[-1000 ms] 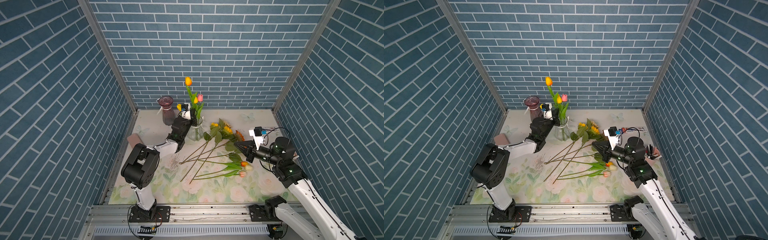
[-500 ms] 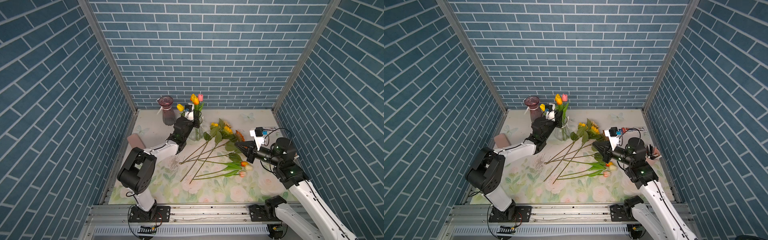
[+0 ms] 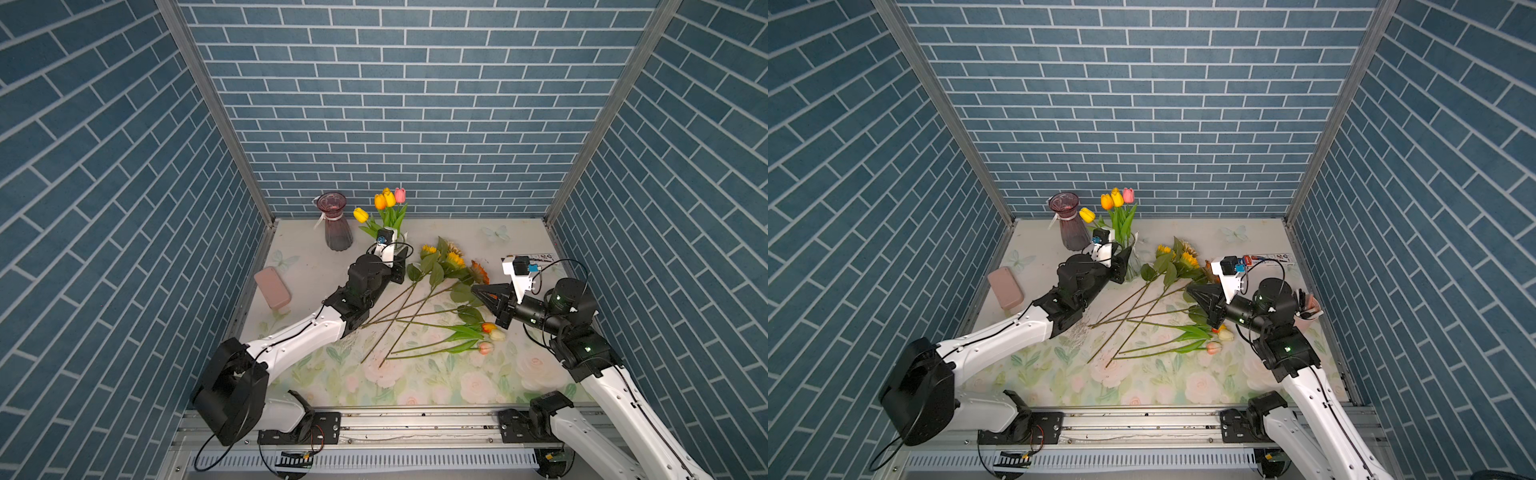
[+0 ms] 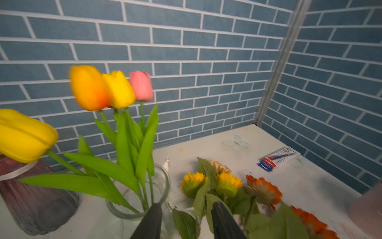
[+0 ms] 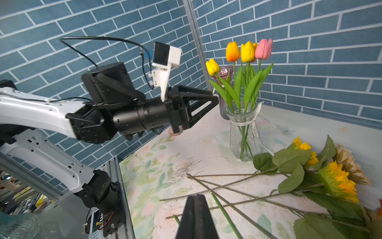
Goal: Arrange the flowers in different vases according to their variety
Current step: Insert the flower into the vase, then pick up the flower at the center of the board.
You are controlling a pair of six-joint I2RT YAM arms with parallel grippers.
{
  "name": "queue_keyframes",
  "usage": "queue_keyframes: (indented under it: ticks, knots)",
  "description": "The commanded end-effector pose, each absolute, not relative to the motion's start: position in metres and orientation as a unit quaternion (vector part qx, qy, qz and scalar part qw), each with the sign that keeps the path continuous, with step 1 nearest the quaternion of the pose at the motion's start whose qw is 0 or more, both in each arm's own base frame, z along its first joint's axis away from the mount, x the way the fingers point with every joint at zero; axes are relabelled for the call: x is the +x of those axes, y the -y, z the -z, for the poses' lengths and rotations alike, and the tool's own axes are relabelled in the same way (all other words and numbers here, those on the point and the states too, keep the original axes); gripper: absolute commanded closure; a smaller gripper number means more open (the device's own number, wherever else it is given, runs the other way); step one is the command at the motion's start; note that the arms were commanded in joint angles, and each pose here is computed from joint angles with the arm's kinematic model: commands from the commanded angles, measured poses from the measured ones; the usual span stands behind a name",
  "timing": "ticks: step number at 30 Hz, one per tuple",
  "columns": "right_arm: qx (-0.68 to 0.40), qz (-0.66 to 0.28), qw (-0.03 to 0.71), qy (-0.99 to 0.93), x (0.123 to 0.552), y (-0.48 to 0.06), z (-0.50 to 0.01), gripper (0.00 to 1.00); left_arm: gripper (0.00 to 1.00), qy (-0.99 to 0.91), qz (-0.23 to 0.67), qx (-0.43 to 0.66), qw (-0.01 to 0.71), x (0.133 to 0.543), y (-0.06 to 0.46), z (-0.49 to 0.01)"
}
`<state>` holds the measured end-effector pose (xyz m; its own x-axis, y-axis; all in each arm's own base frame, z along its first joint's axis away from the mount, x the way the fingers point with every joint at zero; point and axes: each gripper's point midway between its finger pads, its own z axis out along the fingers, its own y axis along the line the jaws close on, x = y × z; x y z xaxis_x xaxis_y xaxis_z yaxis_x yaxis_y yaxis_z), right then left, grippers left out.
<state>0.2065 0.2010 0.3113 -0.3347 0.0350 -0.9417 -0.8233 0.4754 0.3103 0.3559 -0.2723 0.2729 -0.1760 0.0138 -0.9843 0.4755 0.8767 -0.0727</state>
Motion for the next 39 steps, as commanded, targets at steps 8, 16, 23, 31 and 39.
queue_keyframes:
  ticks: [8, 16, 23, 31, 39]
  knots:
    - [-0.166, -0.390, 0.453, -0.784, 0.235, -0.184, -0.290, 1.00, 0.58, -0.801, 0.157, 0.414, 0.403, 0.240, 0.333, -0.165]
    - [-0.129, -0.410, 0.425, -0.796, 0.233, -0.184, -0.283, 1.00, 0.54, -0.750, 0.099, 0.556, 0.344, 0.235, 0.369, -0.114]
    - [-0.127, -0.394, 0.431, -0.802, 0.232, -0.178, -0.279, 1.00, 0.56, -0.726, 0.037, 0.629, 0.274, 0.254, 0.393, -0.061]
    - [-0.131, -0.376, 0.433, -0.808, 0.232, -0.172, -0.274, 1.00, 0.57, -0.717, 0.017, 0.652, 0.248, 0.266, 0.391, -0.035]
    - [-0.129, -0.370, 0.430, -0.813, 0.237, -0.170, -0.266, 1.00, 0.61, -0.715, 0.018, 0.663, 0.222, 0.276, 0.388, -0.027]
